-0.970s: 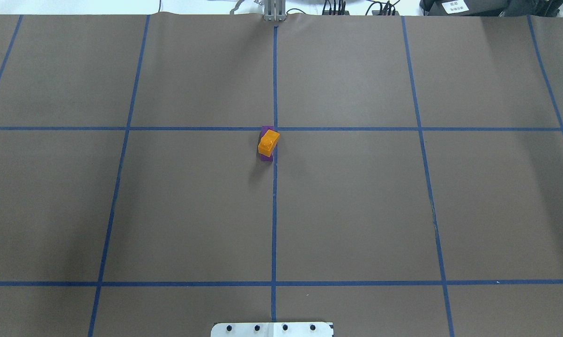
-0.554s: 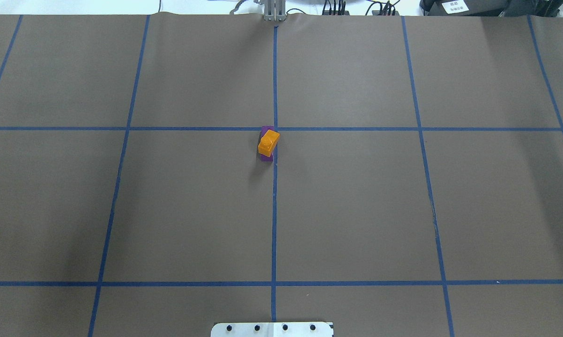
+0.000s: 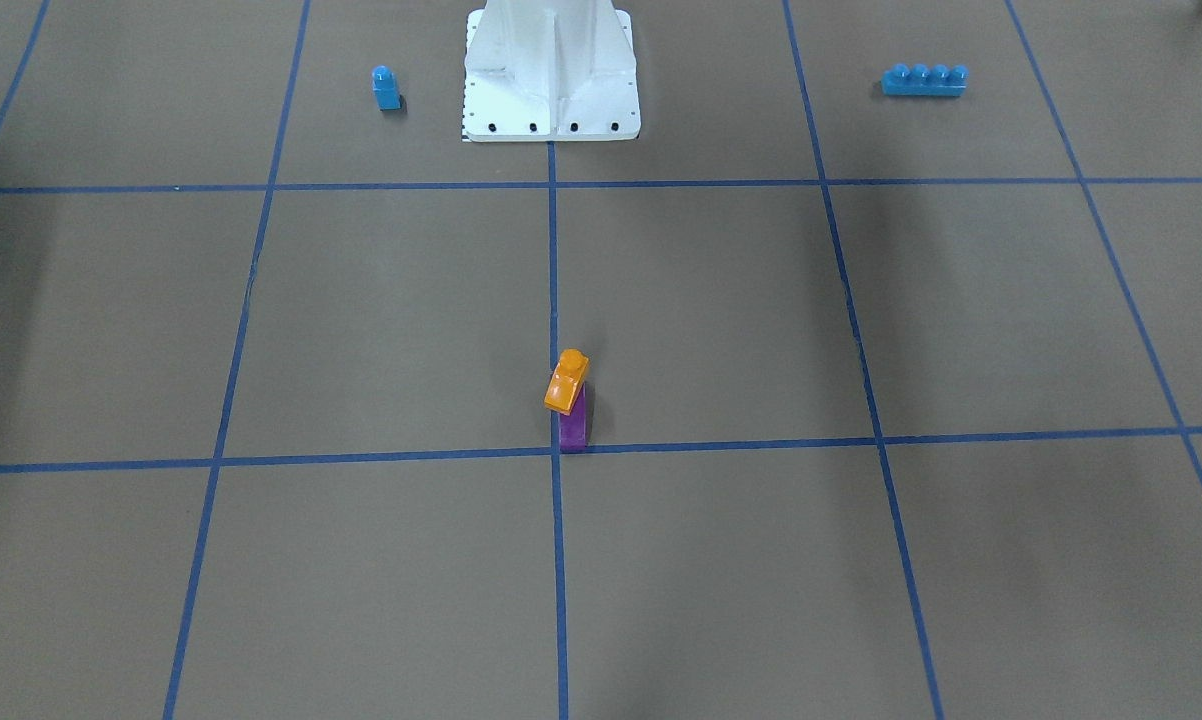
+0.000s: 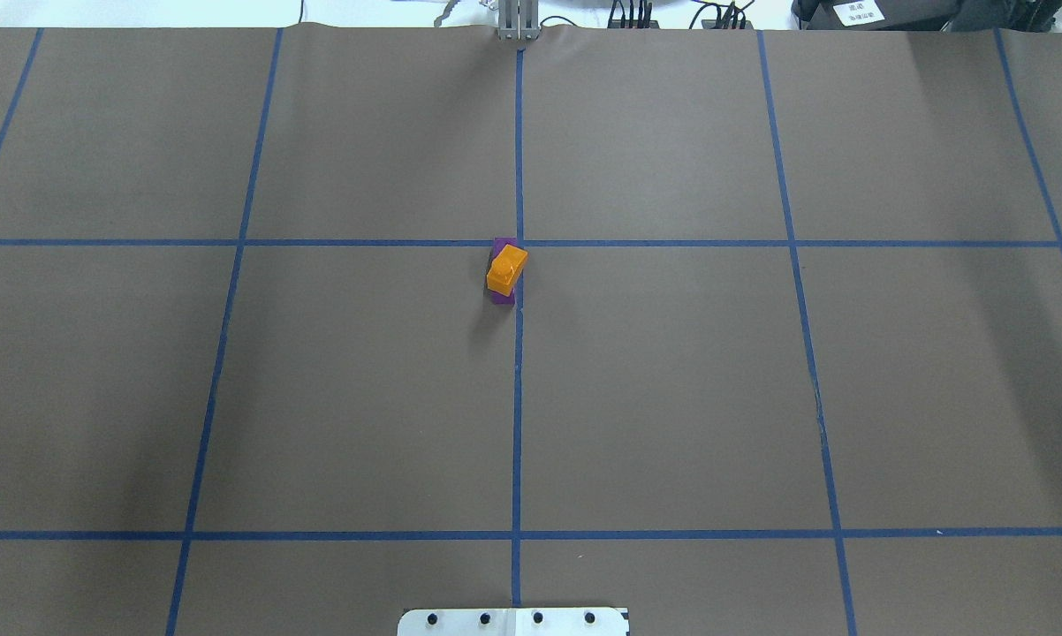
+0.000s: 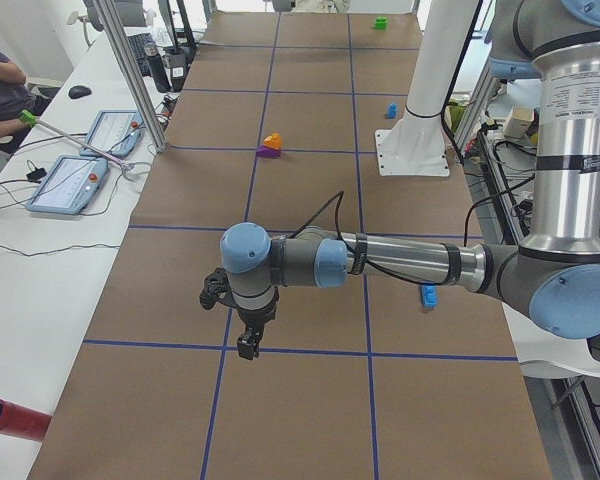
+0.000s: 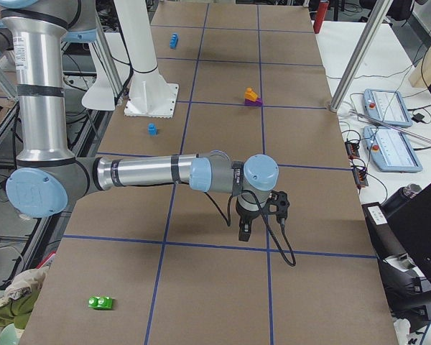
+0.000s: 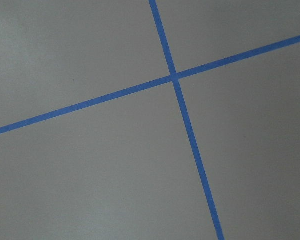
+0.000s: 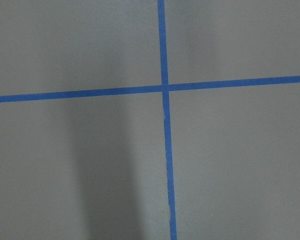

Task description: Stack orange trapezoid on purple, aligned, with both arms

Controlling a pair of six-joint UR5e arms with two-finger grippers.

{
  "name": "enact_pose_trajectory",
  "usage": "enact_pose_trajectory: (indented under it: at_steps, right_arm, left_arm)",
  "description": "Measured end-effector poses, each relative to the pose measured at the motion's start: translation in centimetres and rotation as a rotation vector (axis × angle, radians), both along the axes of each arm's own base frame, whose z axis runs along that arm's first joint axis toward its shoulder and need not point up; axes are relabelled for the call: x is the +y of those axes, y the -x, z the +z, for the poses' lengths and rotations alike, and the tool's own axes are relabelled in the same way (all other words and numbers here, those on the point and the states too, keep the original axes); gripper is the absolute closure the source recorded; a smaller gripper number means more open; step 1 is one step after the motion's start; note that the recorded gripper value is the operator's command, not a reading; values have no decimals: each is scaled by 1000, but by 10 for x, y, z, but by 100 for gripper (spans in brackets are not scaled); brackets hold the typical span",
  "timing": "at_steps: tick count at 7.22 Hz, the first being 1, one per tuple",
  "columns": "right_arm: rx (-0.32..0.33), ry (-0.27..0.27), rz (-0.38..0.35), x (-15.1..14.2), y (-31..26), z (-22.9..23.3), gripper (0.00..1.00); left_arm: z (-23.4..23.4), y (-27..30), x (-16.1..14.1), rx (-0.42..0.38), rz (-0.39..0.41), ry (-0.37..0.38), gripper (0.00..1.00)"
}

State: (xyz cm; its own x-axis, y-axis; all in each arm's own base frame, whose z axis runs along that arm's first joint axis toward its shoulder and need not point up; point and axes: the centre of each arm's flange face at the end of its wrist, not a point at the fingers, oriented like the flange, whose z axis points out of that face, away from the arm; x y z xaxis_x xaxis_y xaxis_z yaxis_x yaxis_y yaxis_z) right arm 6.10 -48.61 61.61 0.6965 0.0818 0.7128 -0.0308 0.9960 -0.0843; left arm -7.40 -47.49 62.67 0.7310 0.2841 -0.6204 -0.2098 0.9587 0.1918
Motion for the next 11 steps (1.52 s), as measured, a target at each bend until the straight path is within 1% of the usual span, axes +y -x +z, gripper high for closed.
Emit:
enact_pose_trajectory:
  at_steps: [4, 7, 11]
  right_arm:
    - [4, 2, -2, 2, 0, 3, 0]
    - [6, -21, -4, 0, 0, 6, 0]
    - [6, -27, -3, 0, 0, 5, 0]
  left_arm:
    - [1, 0, -1, 0, 3, 0, 0]
    - [4, 0, 0, 0, 6, 2, 0]
    - [7, 0, 0, 0, 7, 7, 0]
